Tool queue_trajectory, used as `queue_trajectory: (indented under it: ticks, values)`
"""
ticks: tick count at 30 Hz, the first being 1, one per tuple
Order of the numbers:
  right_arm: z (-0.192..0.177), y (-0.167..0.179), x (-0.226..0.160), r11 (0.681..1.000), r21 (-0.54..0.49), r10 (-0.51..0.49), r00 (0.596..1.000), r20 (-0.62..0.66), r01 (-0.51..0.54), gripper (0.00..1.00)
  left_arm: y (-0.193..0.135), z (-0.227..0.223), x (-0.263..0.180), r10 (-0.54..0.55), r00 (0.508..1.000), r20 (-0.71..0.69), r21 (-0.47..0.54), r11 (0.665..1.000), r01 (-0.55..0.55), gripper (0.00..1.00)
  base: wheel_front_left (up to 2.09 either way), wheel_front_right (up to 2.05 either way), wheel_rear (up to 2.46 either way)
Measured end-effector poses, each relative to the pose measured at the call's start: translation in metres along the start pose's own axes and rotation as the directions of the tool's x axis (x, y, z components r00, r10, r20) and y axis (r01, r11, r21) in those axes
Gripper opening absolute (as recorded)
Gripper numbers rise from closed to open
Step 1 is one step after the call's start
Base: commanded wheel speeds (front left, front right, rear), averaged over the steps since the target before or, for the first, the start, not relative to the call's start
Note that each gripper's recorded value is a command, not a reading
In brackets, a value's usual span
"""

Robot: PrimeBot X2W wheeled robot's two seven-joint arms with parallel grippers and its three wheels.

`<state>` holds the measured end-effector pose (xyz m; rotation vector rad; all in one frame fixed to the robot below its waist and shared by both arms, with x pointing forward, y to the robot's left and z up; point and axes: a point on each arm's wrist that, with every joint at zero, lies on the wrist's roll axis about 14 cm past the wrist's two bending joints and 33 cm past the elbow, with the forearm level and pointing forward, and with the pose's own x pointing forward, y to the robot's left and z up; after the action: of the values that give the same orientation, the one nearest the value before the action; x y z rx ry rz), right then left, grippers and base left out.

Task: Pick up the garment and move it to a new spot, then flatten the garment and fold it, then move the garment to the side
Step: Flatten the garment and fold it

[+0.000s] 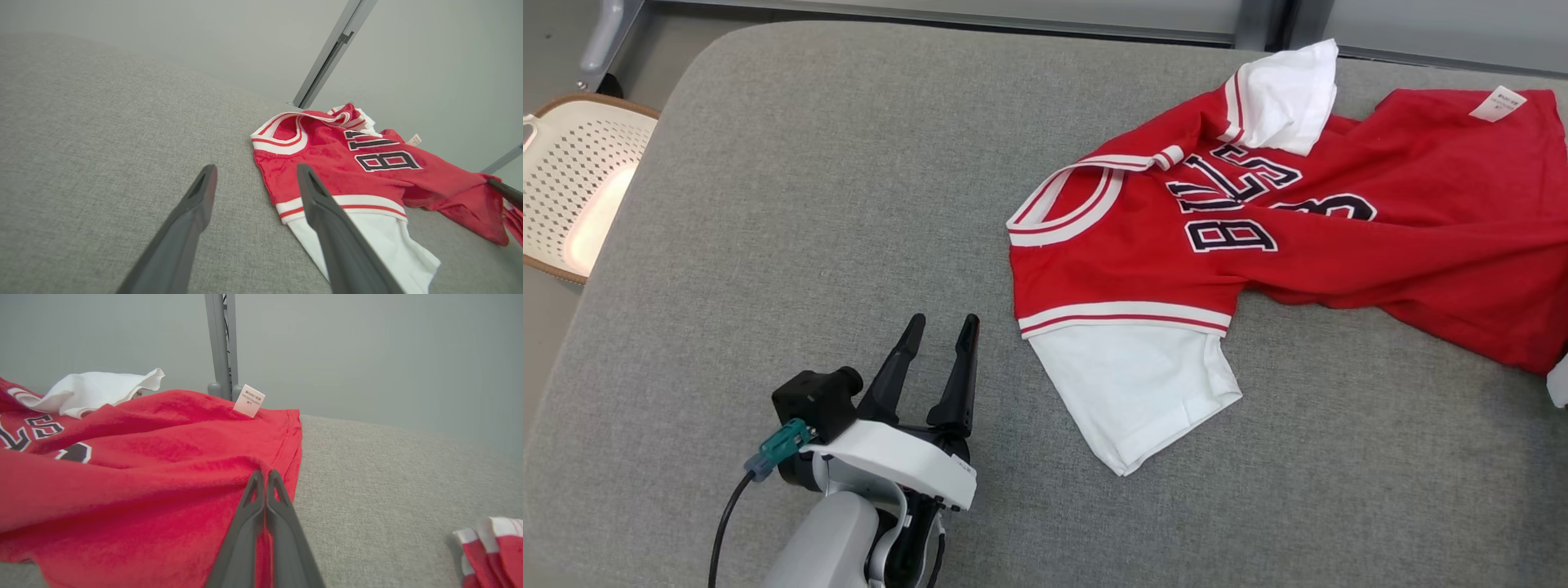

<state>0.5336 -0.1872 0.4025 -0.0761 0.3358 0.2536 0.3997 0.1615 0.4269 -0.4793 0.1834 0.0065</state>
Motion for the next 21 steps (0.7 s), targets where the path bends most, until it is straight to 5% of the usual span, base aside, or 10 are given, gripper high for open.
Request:
queue_trajectory:
  ticks: [2, 3, 4, 13, 21]
  values:
    - [-0.002, -0.001, 0.006, 1.0, -0.016, 0.0, 1.0, -0.011, -0.001, 0.0, 0.0, -0.001, 0.003, 0.0, 1.0, -0.003, 0.007, 1.0, 0.0, 1.0, 0.0, 0.0, 0.0]
    - [-0.003, -0.002, 0.008, 1.0, -0.016, -0.001, 1.0, -0.012, 0.001, 0.44, 0.001, -0.001, 0.004, 0.001, 1.0, -0.005, 0.009, 1.0, -0.001, 1.0, 0.0, 0.0, 0.0]
    - [-0.004, -0.002, 0.01, 1.0, -0.017, -0.001, 1.0, -0.017, 0.001, 1.0, 0.002, -0.002, 0.004, 0.004, 1.0, -0.009, 0.01, 1.0, -0.004, 1.0, 0.0, 0.0, 0.0]
    - [-0.009, -0.014, -0.007, 0.997, 0.024, -0.07, 0.998, 0.004, 0.07, 1.0, -0.005, -0.001, 0.005, -0.018, 1.0, -0.006, 0.02, 1.0, 0.018, 1.0, 0.0, 0.0, 0.0]
    - [-0.023, -0.011, -0.059, 0.985, 0.133, -0.119, 0.992, 0.04, 0.113, 1.0, -0.024, 0.0, 0.002, -0.073, 0.997, 0.001, 0.021, 0.997, 0.073, 1.0, 0.0, 0.0, 0.0]
